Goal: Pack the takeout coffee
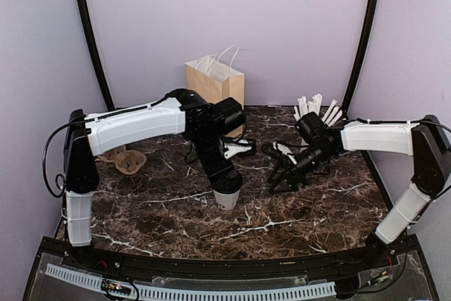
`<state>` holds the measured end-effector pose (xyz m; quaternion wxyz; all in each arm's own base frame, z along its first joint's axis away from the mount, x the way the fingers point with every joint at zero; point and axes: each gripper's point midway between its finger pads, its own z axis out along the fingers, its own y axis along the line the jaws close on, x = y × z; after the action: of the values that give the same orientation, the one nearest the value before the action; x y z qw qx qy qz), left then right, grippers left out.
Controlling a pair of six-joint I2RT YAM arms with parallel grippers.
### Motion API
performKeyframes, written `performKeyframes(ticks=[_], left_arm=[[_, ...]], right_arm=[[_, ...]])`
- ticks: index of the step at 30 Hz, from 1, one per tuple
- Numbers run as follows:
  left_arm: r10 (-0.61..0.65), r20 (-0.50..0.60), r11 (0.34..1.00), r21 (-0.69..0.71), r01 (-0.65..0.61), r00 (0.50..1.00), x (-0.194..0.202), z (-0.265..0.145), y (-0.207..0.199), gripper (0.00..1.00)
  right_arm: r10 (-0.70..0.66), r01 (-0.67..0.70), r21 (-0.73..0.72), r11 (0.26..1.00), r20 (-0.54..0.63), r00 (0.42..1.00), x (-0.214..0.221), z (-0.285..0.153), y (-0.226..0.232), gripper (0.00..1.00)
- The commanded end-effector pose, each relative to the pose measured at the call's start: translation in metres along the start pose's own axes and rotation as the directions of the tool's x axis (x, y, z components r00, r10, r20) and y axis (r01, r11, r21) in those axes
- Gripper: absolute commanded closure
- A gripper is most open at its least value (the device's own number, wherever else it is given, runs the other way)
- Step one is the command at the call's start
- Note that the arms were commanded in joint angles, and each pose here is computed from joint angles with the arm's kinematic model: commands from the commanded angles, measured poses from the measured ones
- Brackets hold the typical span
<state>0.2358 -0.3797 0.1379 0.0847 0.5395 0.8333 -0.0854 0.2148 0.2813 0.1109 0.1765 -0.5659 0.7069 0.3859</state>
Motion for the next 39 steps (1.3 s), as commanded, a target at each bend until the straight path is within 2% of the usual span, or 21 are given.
performKeyframes(ticks=[1, 8, 11, 15, 20, 24, 28, 34, 39], left_arm=[[-0.023, -0.051, 1.0, 0.008, 0.023, 0.998, 0.013, 0.007, -0.005, 0.19], [-0.077, -0.053, 0.997, -0.005, 0.076, 0.996, 0.022, 0.009, -0.006, 0.2], [-0.09, -0.02, 0.996, -0.018, 0.09, 0.996, 0.022, 0.009, -0.005, 0.2], [-0.096, 0.029, 0.995, -0.04, 0.097, 0.995, 0.025, 0.018, -0.008, 0.2], [-0.075, 0.099, 0.986, -0.143, 0.089, 0.992, 0.036, 0.036, -0.003, 0.19], [-0.063, 0.177, 0.988, -0.127, 0.086, 0.982, 0.04, 0.058, -0.009, 0.19], [-0.059, 0.187, 0.987, -0.136, 0.085, 0.981, 0.041, 0.071, -0.008, 0.19], [-0.045, 0.215, 0.985, -0.155, 0.08, 0.976, 0.038, 0.071, -0.005, 0.19], [-0.024, 0.288, 0.982, -0.173, 0.076, 0.957, 0.024, 0.048, -0.003, 0.19]], right_arm=[[0.077, -0.068, -0.05, 0.996, 0.201, 0.977, -0.048, -0.023, 0.007, 0.45], [0.333, -0.287, -0.21, 0.935, 0.23, 0.914, -0.059, -0.019, 0.01, 0.45], [0.387, -0.334, -0.234, 0.913, 0.238, 0.891, -0.065, -0.016, 0.004, 0.45], [0.394, -0.344, -0.227, 0.911, 0.232, 0.889, -0.061, -0.011, -0.003, 0.45], [0.398, -0.347, -0.23, 0.909, 0.241, 0.885, -0.054, -0.007, -0.002, 0.45], [0.413, -0.361, -0.236, 0.902, 0.233, 0.88, -0.052, -0.002, -0.006, 0.45], [0.459, -0.402, -0.261, 0.877, 0.215, 0.862, -0.054, 0.008, -0.019, 0.47], [0.468, -0.402, -0.298, 0.866, 0.2, 0.861, -0.066, 0.016, -0.026, 0.5], [0.456, -0.38, -0.317, 0.869, 0.214, 0.864, -0.073, 0.014, -0.025, 0.5]])
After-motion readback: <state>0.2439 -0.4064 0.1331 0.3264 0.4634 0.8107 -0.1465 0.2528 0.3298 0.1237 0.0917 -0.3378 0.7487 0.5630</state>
